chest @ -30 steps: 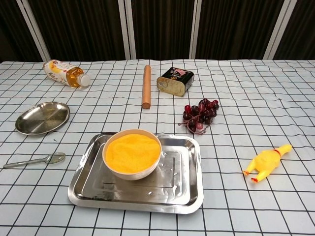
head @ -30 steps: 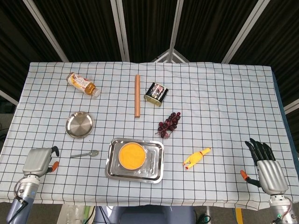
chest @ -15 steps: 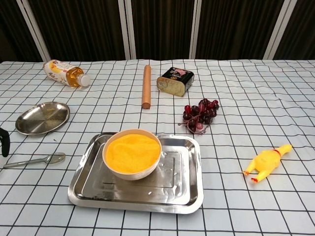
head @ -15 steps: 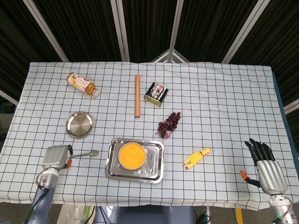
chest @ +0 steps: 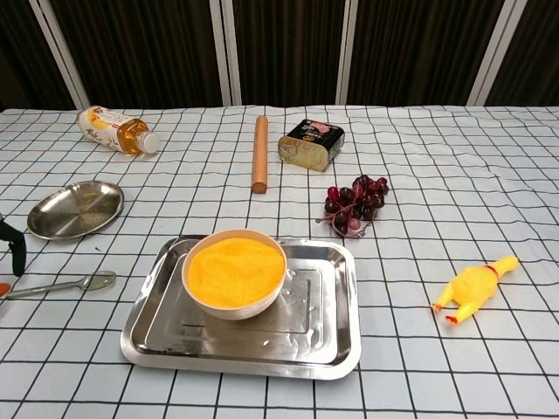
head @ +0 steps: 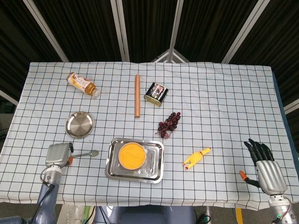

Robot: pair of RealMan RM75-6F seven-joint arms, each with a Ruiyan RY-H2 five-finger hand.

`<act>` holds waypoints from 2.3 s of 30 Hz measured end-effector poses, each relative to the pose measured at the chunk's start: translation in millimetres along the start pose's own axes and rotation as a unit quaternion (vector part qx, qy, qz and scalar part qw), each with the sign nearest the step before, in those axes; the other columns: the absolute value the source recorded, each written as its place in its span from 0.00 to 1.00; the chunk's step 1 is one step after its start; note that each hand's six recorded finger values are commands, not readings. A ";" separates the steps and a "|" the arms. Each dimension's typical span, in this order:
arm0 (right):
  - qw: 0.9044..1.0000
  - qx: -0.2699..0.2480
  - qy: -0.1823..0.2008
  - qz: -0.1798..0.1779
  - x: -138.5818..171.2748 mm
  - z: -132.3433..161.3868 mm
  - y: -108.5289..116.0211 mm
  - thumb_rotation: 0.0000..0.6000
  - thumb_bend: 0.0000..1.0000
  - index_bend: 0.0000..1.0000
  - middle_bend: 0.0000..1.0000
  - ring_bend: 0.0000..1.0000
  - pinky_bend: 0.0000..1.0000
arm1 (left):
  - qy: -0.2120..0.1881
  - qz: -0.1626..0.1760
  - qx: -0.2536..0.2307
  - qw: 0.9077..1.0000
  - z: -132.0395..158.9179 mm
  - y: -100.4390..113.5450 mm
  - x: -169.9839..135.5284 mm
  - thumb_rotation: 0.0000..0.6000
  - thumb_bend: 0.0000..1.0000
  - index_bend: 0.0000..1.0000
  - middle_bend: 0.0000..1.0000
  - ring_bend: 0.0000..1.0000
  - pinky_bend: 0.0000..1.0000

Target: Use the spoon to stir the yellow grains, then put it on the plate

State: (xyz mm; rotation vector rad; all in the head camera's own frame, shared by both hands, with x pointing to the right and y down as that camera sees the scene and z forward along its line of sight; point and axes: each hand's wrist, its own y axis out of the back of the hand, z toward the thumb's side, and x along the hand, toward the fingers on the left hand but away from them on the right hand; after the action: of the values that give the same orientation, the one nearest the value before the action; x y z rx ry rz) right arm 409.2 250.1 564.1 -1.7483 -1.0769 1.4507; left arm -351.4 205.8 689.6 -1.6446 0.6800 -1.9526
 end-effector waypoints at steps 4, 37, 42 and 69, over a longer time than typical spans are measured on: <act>1.000 0.000 0.000 0.000 0.1 0.1 0.0 1.00 0.32 0.00 0.00 0.00 0.00 | 0.000 0.007 -0.002 1.000 3.7 -1.3 2.7 1.00 0.53 0.46 1.00 1.00 1.00; 1.000 0.000 0.001 -0.001 1.3 0.9 -0.3 1.00 0.32 0.00 0.00 0.00 0.00 | -0.013 0.009 0.012 1.000 20.2 -12.4 1.8 1.00 0.50 0.48 1.00 1.00 1.00; 1.000 0.000 0.001 -0.001 1.4 1.0 -0.4 1.00 0.32 0.00 0.00 0.00 0.00 | -0.010 0.010 0.014 1.000 19.8 -13.2 2.7 1.00 0.49 0.48 1.00 1.00 1.00; 1.000 0.000 -0.001 0.000 1.9 0.6 -0.6 1.00 0.32 0.00 0.00 0.00 0.00 | -0.006 0.010 0.025 1.000 19.9 -16.9 4.8 1.00 0.50 0.51 1.00 1.00 1.00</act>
State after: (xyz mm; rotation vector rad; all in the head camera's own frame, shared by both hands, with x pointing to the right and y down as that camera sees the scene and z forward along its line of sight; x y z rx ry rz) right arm 408.6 252.0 563.6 -1.7471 -1.0788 1.4536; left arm -333.5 214.3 707.2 -1.6134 0.6346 -1.9281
